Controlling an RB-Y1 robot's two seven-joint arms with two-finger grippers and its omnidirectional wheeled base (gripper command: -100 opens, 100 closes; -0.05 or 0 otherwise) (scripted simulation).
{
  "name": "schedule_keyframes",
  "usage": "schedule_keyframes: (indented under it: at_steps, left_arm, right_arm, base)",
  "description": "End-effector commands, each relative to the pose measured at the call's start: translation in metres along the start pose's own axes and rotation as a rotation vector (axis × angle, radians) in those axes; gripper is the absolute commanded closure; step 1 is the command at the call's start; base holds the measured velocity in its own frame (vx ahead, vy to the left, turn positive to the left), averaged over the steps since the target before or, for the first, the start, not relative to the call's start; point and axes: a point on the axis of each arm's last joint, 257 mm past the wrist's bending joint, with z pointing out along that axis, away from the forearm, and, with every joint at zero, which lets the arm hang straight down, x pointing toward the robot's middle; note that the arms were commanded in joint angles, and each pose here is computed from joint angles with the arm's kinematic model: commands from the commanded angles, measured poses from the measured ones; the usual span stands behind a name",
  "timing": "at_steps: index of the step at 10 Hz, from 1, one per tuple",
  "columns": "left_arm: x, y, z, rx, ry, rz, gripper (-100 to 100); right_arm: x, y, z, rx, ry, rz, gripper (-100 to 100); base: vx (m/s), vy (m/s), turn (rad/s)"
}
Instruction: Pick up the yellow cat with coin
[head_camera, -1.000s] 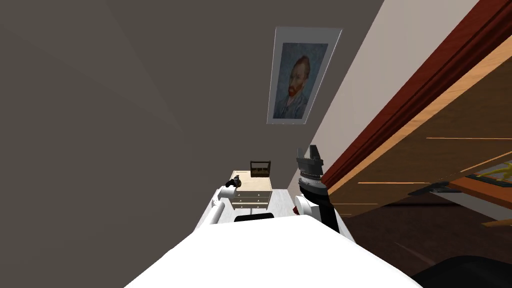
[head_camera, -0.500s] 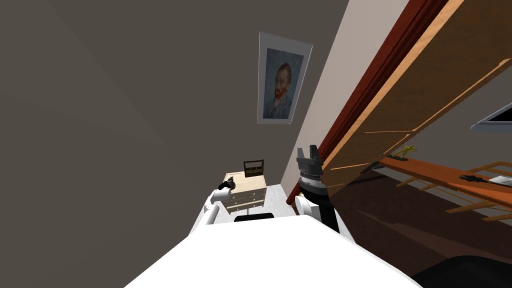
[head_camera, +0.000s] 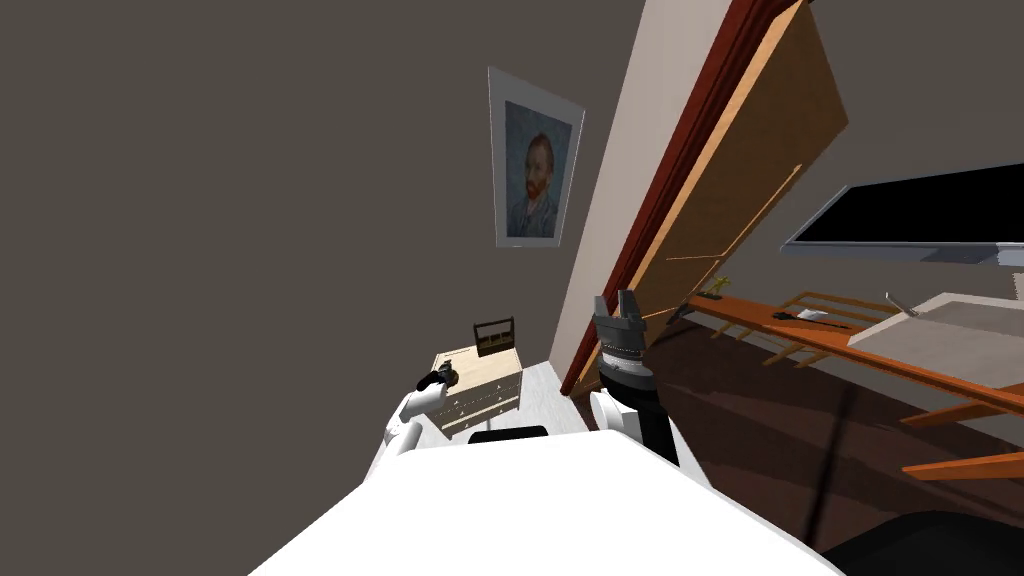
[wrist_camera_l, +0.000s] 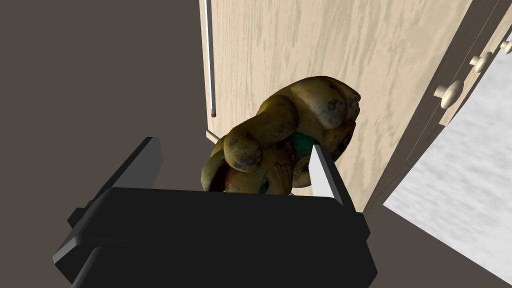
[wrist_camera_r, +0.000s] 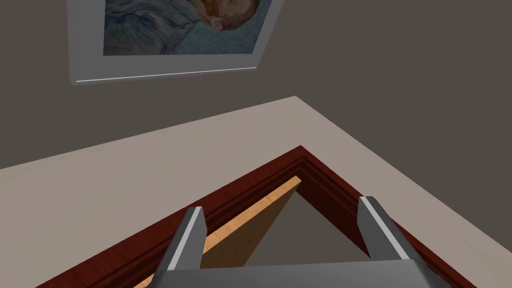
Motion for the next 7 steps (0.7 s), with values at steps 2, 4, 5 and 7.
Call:
schedule_keyframes:
  at_steps: [2,4,5,7]
  left_arm:
    - [-0.049,0.008,-0.008,0.003,-0.069,-0.050,-100]
    - [-0.052,0.006,-0.008,0.008,-0.072,-0.055,-100]
    - [-0.053,0.006,-0.008,0.007,-0.074,-0.057,100]
    - [-0.053,0.008,-0.008,0.004,-0.074,-0.056,100]
  right_arm:
    - [0.000,0.000,0.000,0.000,0.000,0.000,0]
    - [0.000,0.000,0.000,0.000,0.000,0.000,0]
    - [0.000,0.000,0.000,0.000,0.000,0.000,0]
    - [0.000,0.000,0.000,0.000,0.000,0.000,0]
  base:
    - [-0.022,-0.016,-0.374]
    - [-0.016,-0.004,-0.116]
    - [-0.006,-0.002,0.008]
    - [0.000,0.000,0.000]
